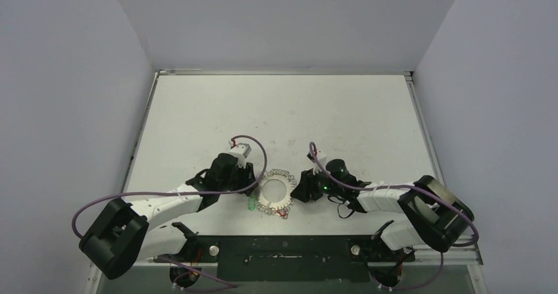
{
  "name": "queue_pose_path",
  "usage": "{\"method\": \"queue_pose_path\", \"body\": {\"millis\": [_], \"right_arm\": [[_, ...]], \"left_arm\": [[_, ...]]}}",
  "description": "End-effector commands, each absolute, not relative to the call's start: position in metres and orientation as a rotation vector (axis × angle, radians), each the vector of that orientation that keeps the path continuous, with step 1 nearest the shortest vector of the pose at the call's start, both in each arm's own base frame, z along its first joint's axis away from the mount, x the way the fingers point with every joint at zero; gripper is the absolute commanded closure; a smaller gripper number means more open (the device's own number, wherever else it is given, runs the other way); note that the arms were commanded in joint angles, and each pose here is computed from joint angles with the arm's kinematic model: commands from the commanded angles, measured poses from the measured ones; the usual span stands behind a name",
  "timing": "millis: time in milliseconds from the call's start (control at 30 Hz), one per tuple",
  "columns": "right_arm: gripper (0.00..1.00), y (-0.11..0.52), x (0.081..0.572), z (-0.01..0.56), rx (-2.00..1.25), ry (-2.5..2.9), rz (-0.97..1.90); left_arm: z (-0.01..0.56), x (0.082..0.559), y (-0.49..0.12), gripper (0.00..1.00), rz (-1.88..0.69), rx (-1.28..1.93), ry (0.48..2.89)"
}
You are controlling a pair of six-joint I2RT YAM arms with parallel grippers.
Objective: Put the keys on the keyring
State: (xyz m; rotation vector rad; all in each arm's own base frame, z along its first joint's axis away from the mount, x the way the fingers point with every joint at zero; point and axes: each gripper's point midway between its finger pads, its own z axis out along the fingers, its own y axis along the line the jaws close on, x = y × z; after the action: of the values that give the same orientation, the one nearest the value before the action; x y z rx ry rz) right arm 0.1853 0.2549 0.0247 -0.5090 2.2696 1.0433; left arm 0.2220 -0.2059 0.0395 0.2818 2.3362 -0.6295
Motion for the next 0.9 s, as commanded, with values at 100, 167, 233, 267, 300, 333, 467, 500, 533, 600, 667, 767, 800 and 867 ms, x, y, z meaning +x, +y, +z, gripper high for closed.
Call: {"method": "queue_pose_path", "body": {"millis": [100, 167, 233, 267, 300, 333, 467, 500, 533, 600, 667, 767, 800, 867], "right_arm": [[0.56, 0.299, 0.183, 0.054, -0.524, 2.134, 1.218], [0.57, 0.306, 0.180, 0.061, -0.511, 2.110, 1.266], [0.57, 0.314, 0.175, 0.069, -0.514, 2.082, 1.320], [0.57, 0.317, 0.174, 0.073, -0.514, 2.069, 1.345], [0.57, 0.320, 0.174, 0.078, -0.510, 2.052, 1.366], [0.57, 0.322, 0.174, 0.084, -0.502, 2.032, 1.386], [0.56, 0.319, 0.178, 0.103, -0.485, 1.968, 1.391], [0.55, 0.315, 0.180, 0.105, -0.493, 1.965, 1.357], [0.54, 0.309, 0.182, 0.105, -0.510, 1.969, 1.313], [0.53, 0.293, 0.188, 0.108, -0.572, 1.958, 1.188], [0.53, 0.278, 0.190, 0.108, -0.667, 1.949, 1.070], [0.53, 0.258, 0.190, 0.109, -0.894, 1.899, 0.881], [0.53, 0.253, 0.189, 0.108, -0.979, 1.873, 0.827], [0.54, 0.249, 0.189, 0.112, -1.098, 1.783, 0.768]], "left_arm": [[0.031, 0.230, -0.204, 0.66, -0.621, 0.215, 2.320], [0.029, 0.236, -0.206, 0.69, -0.617, 0.233, 2.303], [0.029, 0.245, -0.209, 0.71, -0.606, 0.254, 2.282], [0.029, 0.250, -0.210, 0.72, -0.596, 0.263, 2.278], [0.029, 0.256, -0.211, 0.72, -0.585, 0.271, 2.270], [0.029, 0.263, -0.212, 0.73, -0.571, 0.277, 2.267], [0.027, 0.284, -0.215, 0.74, -0.527, 0.344, 2.257], [0.029, 0.288, -0.217, 0.74, -0.520, 0.371, 2.248], [0.032, 0.290, -0.219, 0.74, -0.521, 0.397, 2.233], [0.042, 0.293, -0.223, 0.74, -0.533, 0.441, 2.191], [0.050, 0.290, -0.225, 0.74, -0.548, 0.493, 2.149], [0.064, 0.282, -0.228, 0.73, -0.578, 0.559, 2.076], [0.069, 0.278, -0.231, 0.73, -0.595, 0.584, 2.046], [0.077, 0.268, -0.237, 0.71, -0.617, 0.648, 1.983]]}}
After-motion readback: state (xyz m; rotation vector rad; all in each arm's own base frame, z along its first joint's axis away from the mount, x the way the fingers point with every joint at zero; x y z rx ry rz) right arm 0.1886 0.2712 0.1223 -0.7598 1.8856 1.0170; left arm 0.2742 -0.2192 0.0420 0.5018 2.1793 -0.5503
